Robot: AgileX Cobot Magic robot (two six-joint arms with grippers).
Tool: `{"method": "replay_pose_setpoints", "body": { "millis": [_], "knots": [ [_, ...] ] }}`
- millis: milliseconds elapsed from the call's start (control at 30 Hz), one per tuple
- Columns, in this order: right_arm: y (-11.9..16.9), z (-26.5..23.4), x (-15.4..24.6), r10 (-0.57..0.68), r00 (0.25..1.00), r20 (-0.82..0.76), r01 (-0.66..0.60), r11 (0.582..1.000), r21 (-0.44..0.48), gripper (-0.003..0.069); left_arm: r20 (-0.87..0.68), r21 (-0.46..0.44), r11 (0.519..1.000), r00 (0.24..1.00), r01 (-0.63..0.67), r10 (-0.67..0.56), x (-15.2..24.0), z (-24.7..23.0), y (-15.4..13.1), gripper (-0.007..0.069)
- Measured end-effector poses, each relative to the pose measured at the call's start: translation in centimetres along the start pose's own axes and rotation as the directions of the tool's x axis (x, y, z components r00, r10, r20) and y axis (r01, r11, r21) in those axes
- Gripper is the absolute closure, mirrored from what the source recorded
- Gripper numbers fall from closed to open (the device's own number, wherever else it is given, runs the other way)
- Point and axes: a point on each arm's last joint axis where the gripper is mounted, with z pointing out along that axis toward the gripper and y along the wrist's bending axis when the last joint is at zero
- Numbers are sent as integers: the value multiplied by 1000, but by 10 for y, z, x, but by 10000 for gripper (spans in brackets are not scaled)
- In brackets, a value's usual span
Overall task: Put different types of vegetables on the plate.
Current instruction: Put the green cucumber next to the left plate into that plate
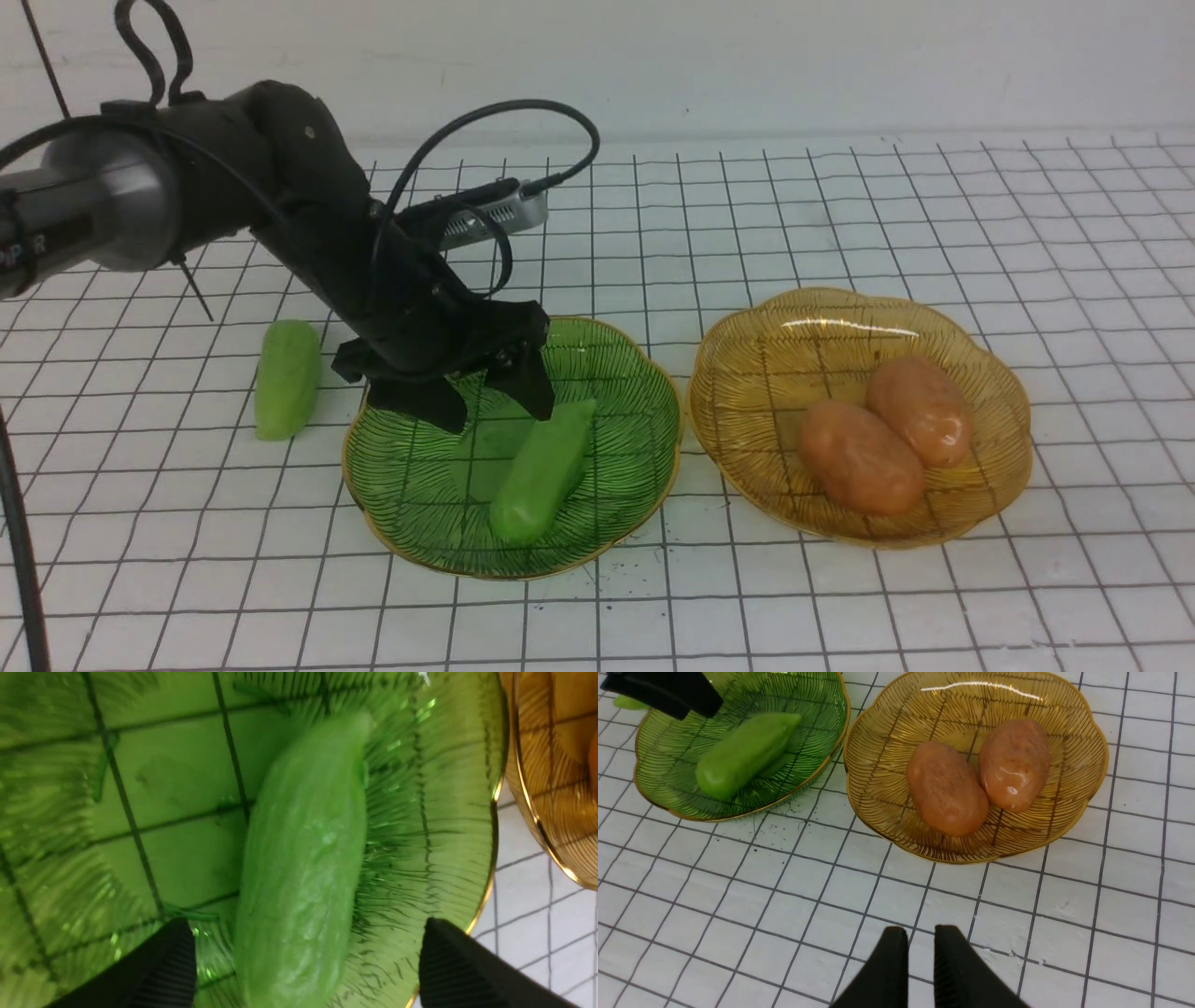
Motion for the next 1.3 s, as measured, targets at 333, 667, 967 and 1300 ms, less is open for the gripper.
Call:
{"method": "replay_pose_setpoints", "body": {
  "millis": [333,667,967,1300],
  "knots": [
    [0,0,0,0,1000,-1,0,1000,1,583,127,-348,935,991,70,-27,-25,-48,59,35],
    [-3,14,13,6,999,-44,-6,1000,6,583,173,-442,872,974,210,-147,-36,-22,122,43],
    [-2,15,14,-35,999,-36,35,999,1,583,72,-457,865,978,208,-197,-34,28,145,54],
    [-1,15,14,-30,999,-35,29,1000,-11,583,17,-502,846,980,180,-199,-35,10,141,266]
  ]
}}
